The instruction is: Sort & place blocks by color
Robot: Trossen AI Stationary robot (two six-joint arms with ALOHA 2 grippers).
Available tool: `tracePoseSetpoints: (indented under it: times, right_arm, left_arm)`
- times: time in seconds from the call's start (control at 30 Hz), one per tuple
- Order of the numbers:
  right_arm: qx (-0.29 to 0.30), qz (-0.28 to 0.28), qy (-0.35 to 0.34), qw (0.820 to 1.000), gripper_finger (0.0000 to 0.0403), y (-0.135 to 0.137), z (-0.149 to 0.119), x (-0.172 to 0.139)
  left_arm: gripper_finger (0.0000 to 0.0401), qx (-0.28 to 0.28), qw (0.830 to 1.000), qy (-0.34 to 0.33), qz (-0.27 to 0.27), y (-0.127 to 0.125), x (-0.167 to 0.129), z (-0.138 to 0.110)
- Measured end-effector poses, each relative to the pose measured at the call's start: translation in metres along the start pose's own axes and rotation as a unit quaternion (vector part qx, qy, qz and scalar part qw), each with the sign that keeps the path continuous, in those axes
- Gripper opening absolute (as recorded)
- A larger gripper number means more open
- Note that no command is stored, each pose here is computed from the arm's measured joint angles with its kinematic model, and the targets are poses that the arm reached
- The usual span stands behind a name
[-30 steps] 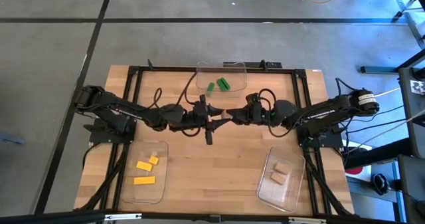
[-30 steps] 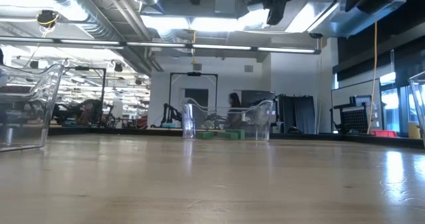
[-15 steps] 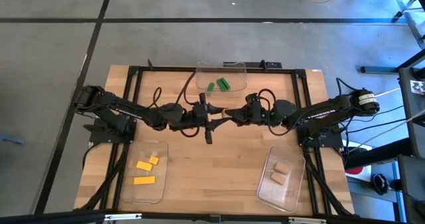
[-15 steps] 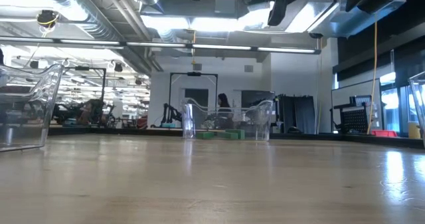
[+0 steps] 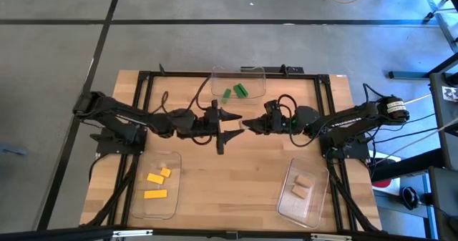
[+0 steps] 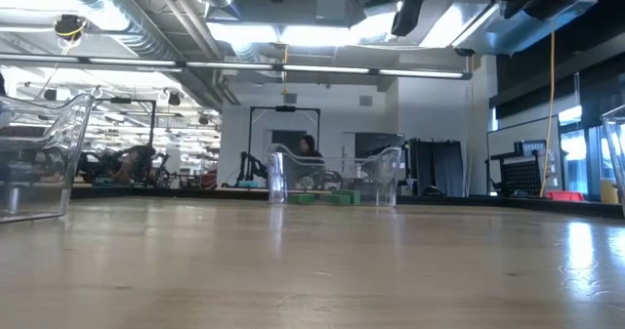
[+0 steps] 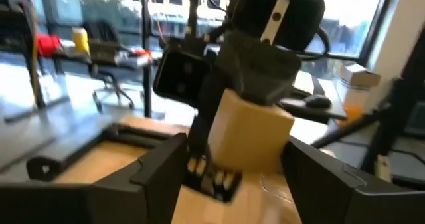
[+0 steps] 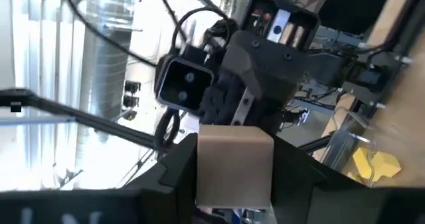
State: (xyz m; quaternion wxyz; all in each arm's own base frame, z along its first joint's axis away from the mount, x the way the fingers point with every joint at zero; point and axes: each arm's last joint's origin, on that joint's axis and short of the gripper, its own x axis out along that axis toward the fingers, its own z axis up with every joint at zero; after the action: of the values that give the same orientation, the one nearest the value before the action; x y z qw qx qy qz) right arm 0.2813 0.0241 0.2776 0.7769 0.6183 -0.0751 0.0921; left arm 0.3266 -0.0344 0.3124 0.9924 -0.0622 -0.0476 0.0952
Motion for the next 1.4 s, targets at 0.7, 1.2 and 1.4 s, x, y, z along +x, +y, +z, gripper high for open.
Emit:
tracePoseSetpoints:
  times: [0.7, 1.2, 1.4]
  right_arm:
    - [-0.347, -0.128, 0.120, 0.921, 0.0137, 0.021, 0.011, -0.049]
    - [-0.592, -0.179, 0.160, 0.770, 0.0137, 0.005, -0.001, -0.048]
    - [-0.573, -0.174, 0.148, 0.787, 0.0137, 0.009, 0.000, -0.049]
  left_arm:
    - [0.0234, -0.168, 0.986, 0.008, -0.009, 0.027, -0.106, 0.021]
    - [0.0234, -0.206, 0.976, -0.074, -0.017, 0.050, -0.136, -0.018]
    - [0.0234, -0.203, 0.976, -0.075, -0.006, 0.051, -0.136, -0.019]
